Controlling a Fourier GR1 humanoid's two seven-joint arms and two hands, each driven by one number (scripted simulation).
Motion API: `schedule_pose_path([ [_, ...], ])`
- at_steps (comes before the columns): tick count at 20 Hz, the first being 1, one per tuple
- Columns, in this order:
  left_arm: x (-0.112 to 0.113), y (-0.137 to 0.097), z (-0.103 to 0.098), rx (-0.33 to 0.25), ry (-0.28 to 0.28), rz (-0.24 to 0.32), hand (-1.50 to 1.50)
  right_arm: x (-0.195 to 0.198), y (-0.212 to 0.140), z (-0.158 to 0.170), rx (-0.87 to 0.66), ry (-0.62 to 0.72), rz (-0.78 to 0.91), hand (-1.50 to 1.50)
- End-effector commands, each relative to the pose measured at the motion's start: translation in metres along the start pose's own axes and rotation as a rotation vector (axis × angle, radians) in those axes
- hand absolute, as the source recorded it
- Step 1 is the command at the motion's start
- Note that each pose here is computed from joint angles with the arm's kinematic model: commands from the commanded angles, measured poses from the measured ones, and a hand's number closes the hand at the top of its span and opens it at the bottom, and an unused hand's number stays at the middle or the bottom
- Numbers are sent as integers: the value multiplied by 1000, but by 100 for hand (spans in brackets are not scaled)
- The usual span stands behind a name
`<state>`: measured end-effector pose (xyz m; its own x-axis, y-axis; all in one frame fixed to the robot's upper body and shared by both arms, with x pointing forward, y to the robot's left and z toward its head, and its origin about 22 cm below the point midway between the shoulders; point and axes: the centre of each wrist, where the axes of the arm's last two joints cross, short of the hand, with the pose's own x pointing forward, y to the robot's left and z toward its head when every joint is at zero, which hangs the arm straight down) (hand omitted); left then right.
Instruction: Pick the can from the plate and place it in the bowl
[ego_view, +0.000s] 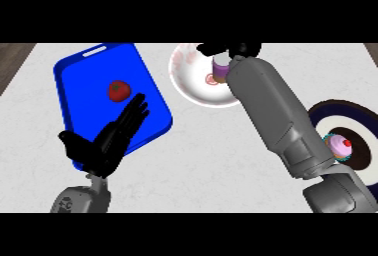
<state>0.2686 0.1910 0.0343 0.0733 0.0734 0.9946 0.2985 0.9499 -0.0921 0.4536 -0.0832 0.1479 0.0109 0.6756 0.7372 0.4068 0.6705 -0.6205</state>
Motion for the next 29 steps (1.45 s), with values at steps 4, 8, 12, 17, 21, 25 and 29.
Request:
schedule_pose_path([
  [4, -6, 13, -4, 26, 13, 3, 0, 7, -10, 22, -104, -176, -368, -150],
  [8, -10, 21, 0, 71, 26, 8, 0, 8, -15, 60, -59, -228, -488, -150],
  [12, -19, 19, 9, 84, 45, 25, 0, -8, -24, 111, -56, -298, -560, -150],
  [17, -12, 24, 14, 119, 29, 28, 0, -27, -33, 187, -4, -351, -601, -150],
  [21, -21, 30, 24, 153, 36, 25, 0, -52, -38, 256, 48, -360, -574, 150],
  [25, -12, 29, 17, 143, 45, 21, 0, -70, -49, 333, 103, -313, -568, 150],
  [29, -9, 22, 15, 119, 25, 8, 0, -86, -63, 421, 240, -253, -521, 150],
])
